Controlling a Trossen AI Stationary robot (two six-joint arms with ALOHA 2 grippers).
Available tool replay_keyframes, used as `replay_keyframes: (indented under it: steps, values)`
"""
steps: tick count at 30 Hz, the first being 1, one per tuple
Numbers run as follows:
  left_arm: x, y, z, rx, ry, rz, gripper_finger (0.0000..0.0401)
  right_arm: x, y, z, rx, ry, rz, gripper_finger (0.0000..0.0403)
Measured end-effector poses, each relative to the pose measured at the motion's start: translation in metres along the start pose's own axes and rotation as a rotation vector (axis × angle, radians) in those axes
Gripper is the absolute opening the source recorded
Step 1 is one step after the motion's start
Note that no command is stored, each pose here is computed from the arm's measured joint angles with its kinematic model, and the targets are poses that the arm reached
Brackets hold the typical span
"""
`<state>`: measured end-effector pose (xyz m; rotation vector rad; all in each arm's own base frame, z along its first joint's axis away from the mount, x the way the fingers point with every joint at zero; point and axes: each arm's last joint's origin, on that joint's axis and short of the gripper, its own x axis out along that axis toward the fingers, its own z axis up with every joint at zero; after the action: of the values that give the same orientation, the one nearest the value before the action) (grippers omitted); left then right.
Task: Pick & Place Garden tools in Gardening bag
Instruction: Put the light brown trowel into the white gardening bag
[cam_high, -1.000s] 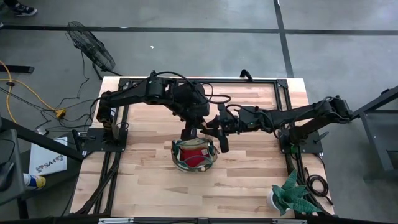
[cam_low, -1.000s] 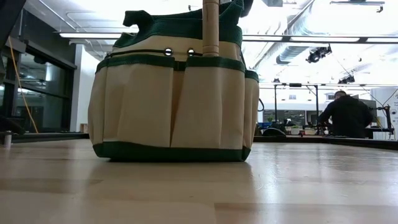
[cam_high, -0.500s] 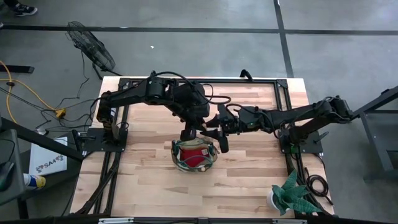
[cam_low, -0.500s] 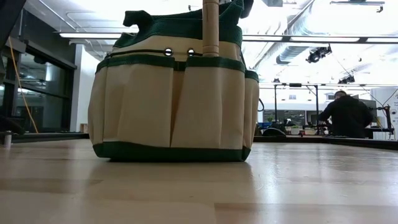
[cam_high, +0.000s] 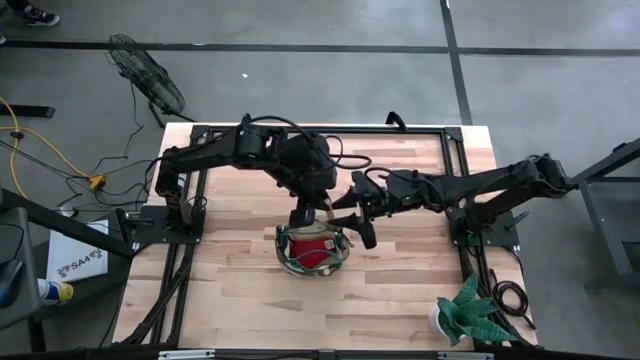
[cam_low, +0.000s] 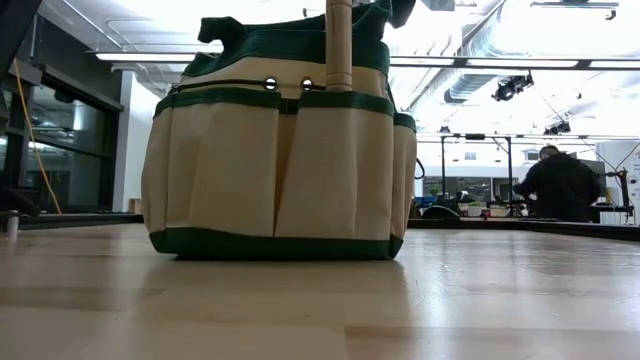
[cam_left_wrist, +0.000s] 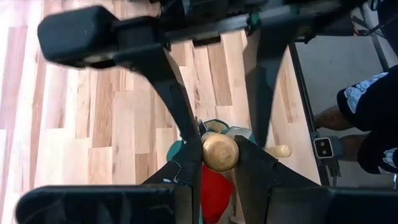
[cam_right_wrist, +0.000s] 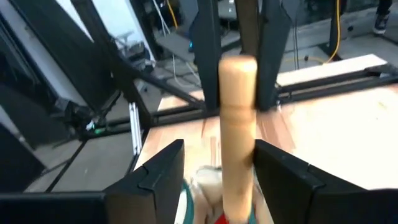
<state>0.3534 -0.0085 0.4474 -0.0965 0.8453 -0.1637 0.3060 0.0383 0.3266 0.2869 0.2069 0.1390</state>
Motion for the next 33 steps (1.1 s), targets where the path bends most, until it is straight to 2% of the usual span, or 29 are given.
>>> replay_keyframes:
  steps: [7,15,33]
  values:
    - [-0.006,-0.001,-0.004,-0.015,0.036,0.008,0.0061,-0.018,0.01,-0.002,0.026,0.084,0.013,0.018]
    - [-0.014,-0.02,-0.008,-0.023,0.05,-0.028,0.0061,-0.039,0.014,0.004,0.045,0.104,0.007,0.0176]
    - [-0.024,-0.107,-0.028,0.078,0.063,-0.032,0.0061,-0.044,0.013,-0.002,0.069,0.194,0.007,0.0176]
